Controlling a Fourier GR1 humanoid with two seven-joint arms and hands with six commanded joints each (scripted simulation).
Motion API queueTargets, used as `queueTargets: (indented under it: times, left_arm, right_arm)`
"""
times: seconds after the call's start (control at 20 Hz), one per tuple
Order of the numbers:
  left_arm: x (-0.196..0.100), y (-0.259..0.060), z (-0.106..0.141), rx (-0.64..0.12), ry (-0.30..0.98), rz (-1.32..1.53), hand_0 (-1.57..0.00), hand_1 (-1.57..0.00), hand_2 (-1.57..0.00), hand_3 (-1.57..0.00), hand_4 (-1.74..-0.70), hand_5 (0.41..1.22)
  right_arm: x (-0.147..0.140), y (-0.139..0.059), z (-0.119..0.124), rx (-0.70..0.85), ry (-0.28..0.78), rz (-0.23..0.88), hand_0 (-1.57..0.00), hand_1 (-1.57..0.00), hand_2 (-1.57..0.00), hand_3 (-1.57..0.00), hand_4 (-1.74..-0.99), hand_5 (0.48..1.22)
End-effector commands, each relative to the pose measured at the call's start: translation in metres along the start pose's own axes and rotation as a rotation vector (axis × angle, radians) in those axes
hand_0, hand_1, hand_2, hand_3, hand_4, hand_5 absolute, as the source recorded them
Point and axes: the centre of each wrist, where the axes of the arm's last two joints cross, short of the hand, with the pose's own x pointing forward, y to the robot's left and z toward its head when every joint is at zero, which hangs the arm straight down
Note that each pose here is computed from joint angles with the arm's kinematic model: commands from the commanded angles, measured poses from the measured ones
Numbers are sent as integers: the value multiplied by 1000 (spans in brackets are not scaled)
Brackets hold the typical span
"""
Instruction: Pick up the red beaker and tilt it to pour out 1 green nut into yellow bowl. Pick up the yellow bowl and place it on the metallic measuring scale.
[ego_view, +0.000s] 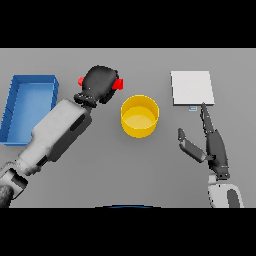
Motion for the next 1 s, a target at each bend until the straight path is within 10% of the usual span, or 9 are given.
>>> queueTargets:
  times: [0.0, 0.3, 0.95]
  left_arm:
    - [-1, 0, -1, -13, -13, -42, -1571, -1571, -1571, -1571, -1691, 1196]
    - [22, 14, -9, -128, -130, -364, -1571, -1571, -1571, -1277, -1701, 1215]
    - [60, 13, -29, -255, -301, -937, -1571, -1571, -1571, -1555, -1739, 1221]
  right_arm:
    - [-2, 2, -1, 8, 11, 1, 1, 1, 1, 1, -1282, 705]
    - [-2, 5, -3, -9, 5, -48, 1, 1, 1, 1, -1292, 678]
    - [-6, 3, -1, -40, 16, -62, 1, 1, 1, 1, -1278, 609]
